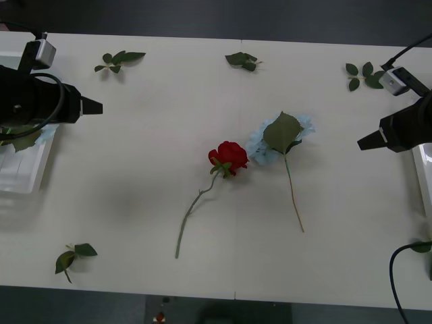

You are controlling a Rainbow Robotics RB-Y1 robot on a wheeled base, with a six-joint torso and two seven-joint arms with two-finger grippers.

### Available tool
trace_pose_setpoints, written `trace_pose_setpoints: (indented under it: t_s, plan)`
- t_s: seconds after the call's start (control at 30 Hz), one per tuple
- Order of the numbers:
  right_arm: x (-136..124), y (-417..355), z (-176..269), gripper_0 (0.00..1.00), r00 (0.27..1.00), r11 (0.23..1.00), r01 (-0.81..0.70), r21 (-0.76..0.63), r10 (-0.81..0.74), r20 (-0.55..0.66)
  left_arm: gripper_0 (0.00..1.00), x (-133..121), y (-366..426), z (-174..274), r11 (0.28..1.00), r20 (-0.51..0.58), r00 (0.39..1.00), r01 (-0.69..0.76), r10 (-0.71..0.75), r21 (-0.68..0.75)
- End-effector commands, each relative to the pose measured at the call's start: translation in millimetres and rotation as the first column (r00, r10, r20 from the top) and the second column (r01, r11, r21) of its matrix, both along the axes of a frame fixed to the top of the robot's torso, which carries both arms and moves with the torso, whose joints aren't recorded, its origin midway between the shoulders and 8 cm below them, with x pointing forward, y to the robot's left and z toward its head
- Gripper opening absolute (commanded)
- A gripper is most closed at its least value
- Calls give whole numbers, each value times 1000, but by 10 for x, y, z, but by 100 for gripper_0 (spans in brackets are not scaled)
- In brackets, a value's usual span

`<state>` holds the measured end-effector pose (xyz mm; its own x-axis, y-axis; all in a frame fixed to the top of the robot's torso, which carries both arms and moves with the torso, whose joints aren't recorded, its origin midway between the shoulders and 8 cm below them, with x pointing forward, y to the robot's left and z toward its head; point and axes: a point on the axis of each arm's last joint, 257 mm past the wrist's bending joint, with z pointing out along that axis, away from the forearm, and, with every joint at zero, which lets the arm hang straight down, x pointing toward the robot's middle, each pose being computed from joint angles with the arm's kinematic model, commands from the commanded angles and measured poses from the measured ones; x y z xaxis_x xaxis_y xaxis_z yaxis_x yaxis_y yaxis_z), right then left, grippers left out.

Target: Put the red flowers into the right box and the blue flowers into the left box

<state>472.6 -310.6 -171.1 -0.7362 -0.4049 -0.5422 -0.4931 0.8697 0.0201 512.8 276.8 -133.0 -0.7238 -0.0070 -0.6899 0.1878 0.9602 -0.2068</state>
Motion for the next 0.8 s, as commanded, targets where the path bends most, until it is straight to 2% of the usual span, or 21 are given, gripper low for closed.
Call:
trace_pose_setpoints:
  t_s: [0.03,0.37,0.8]
  plan:
    - [2,240,-36,93,999,1000,1,-13,-1,34,100,-102,-223,-68,999,41,998,41,-42,13]
    - [3,706,-508,93,999,997,-21,-72,24,41,100,-427,-899,-385,987,57,985,161,-162,9]
    - [124,1353,-992,93,997,999,-21,-44,24,76,100,-556,-1622,-851,968,79,966,240,-246,77]
